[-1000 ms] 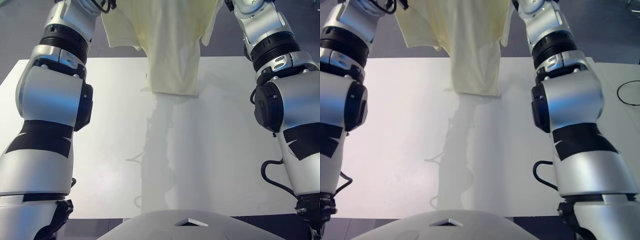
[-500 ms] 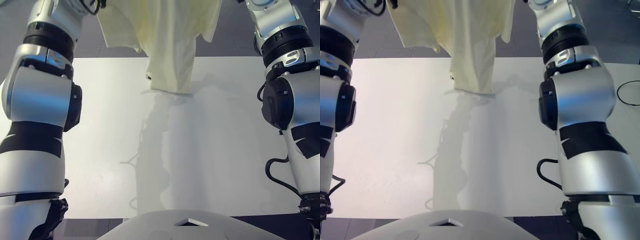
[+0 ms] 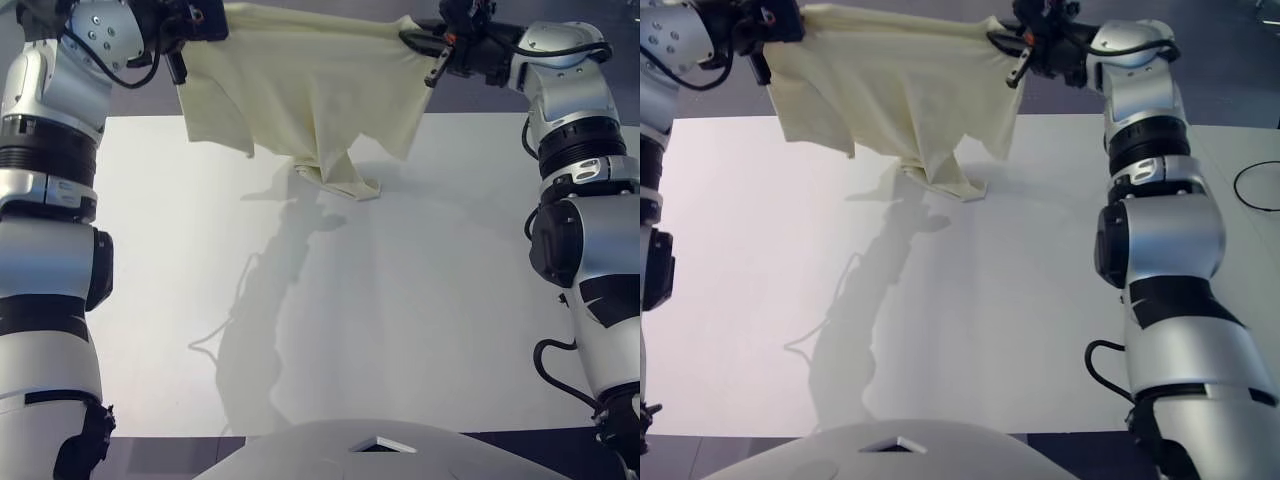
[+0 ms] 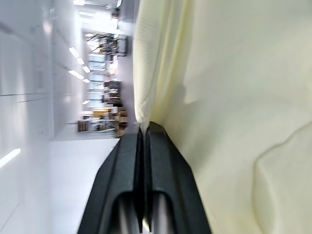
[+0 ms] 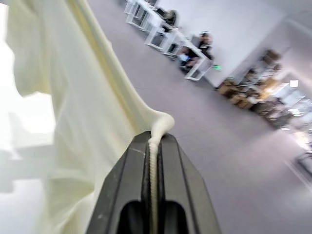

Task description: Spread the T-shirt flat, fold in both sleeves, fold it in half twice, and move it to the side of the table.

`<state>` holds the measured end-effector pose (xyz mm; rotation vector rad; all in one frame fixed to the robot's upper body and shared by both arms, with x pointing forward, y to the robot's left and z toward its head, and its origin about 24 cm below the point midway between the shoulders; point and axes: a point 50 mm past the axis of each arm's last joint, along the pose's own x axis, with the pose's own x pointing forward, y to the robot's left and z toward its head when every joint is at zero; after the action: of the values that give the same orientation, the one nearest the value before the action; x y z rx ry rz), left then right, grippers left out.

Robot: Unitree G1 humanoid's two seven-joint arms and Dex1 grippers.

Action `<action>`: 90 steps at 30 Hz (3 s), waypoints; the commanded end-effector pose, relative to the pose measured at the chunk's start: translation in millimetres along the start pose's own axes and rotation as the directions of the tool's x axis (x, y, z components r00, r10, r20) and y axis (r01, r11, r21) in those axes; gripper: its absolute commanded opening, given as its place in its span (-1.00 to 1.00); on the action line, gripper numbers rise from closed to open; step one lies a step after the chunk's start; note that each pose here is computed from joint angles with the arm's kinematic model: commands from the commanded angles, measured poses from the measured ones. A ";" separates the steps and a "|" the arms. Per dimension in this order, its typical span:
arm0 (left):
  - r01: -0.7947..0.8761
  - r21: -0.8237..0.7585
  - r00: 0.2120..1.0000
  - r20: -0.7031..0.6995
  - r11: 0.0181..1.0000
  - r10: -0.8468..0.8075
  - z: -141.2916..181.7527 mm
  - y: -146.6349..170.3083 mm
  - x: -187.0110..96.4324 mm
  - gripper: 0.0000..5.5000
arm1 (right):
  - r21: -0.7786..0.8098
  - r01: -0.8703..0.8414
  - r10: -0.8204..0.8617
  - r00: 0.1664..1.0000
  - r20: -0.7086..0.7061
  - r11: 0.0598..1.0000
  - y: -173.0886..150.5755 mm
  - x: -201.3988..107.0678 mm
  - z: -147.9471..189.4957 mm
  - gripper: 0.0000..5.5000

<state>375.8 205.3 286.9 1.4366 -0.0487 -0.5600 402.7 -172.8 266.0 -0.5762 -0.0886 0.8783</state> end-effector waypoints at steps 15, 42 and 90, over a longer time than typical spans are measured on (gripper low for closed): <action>0.562 0.076 0.801 0.196 0.823 -0.565 43.1 -57.7 -76.6 -1.00 | 0.208 -0.608 0.640 0.751 -0.160 0.766 64.8 -69.5 6.8 -1.00; 0.932 0.046 0.310 0.412 0.359 -0.857 86.2 -224.6 -118.2 -1.00 | 0.477 -0.749 0.887 0.420 -0.194 0.459 227.5 -106.9 -62.3 -1.00; 0.707 -0.164 0.707 0.179 0.688 -0.684 59.1 -228.5 -36.8 0.95 | 0.188 -0.090 0.164 0.890 -0.425 0.978 109.2 10.2 -134.3 0.96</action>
<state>249.9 154.9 99.3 1.1591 0.4494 -1.2192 368.7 -176.2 88.3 -0.6014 0.4596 0.8478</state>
